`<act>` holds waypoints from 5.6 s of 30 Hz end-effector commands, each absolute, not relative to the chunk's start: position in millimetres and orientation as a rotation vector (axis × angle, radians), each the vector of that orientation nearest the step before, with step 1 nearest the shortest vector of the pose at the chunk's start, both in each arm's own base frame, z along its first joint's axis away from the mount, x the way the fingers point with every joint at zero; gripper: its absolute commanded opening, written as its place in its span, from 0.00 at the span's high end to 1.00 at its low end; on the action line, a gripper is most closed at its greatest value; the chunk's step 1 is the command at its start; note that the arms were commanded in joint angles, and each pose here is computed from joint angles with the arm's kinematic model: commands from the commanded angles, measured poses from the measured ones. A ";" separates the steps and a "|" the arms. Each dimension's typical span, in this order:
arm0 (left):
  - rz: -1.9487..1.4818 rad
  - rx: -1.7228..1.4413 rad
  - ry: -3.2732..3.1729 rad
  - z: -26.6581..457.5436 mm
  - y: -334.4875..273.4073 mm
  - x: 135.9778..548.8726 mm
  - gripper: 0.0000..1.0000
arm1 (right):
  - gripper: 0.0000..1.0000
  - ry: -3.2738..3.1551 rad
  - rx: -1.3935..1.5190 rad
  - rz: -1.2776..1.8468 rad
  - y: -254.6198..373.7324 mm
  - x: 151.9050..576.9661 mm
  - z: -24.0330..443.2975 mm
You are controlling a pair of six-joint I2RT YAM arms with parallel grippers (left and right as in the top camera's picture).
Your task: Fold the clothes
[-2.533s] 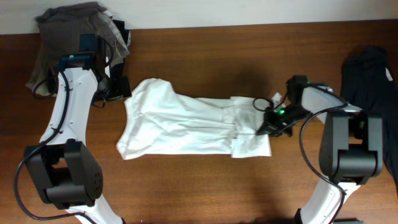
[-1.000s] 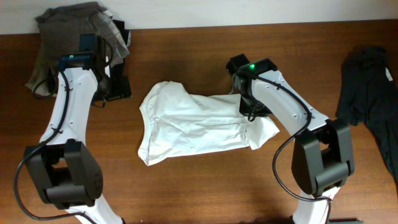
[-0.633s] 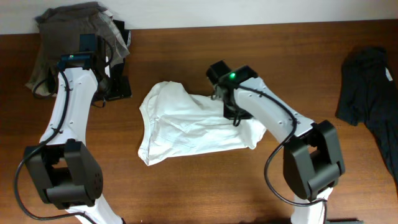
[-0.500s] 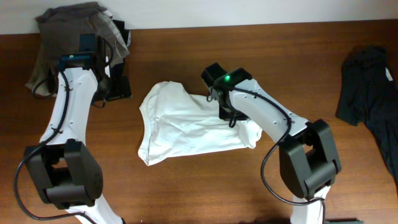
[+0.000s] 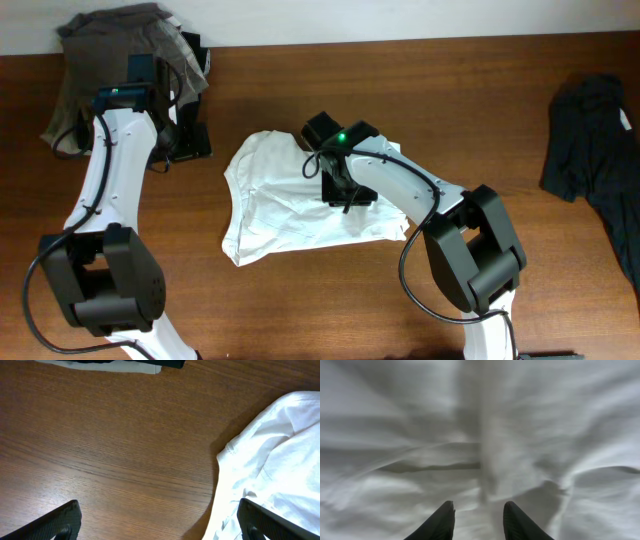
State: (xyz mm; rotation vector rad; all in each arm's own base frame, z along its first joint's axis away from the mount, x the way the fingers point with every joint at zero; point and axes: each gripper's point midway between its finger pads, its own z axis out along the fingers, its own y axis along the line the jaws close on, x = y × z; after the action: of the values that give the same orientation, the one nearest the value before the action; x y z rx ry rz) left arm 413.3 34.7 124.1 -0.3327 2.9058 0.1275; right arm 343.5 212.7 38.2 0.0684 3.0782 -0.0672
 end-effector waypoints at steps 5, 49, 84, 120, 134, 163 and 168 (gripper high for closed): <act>0.120 -0.334 2.923 118.6 36.1 411.3 0.01 | 0.62 3.023 0.036 0.026 214.8 364.6 116.3; 0.120 -0.334 2.923 118.6 36.1 411.5 0.01 | 0.96 2.716 0.041 1.507 135.6 351.0 107.1; 0.119 -0.334 2.916 118.9 36.1 413.1 0.01 | 0.93 2.576 0.025 1.443 148.3 432.3 126.2; -0.104 -0.308 2.911 114.7 10.3 419.7 0.01 | 0.87 2.858 0.274 0.923 108.1 306.5 99.0; -0.477 -0.133 3.029 40.2 -32.4 419.6 0.01 | 0.24 2.812 0.265 0.801 95.6 297.4 130.7; -0.817 0.097 3.321 -30.8 -78.9 355.6 0.01 | 0.23 2.826 0.277 0.763 91.5 296.0 127.9; -0.801 0.181 3.342 -31.0 -101.8 349.4 0.01 | 0.23 2.827 0.277 0.763 91.5 295.8 127.9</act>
State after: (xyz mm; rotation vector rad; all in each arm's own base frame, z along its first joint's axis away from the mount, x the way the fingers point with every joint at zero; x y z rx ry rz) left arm 379.7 -83.5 16.1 0.1028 3.1978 -0.7948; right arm 294.1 93.7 128.0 0.2767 2.8273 0.7817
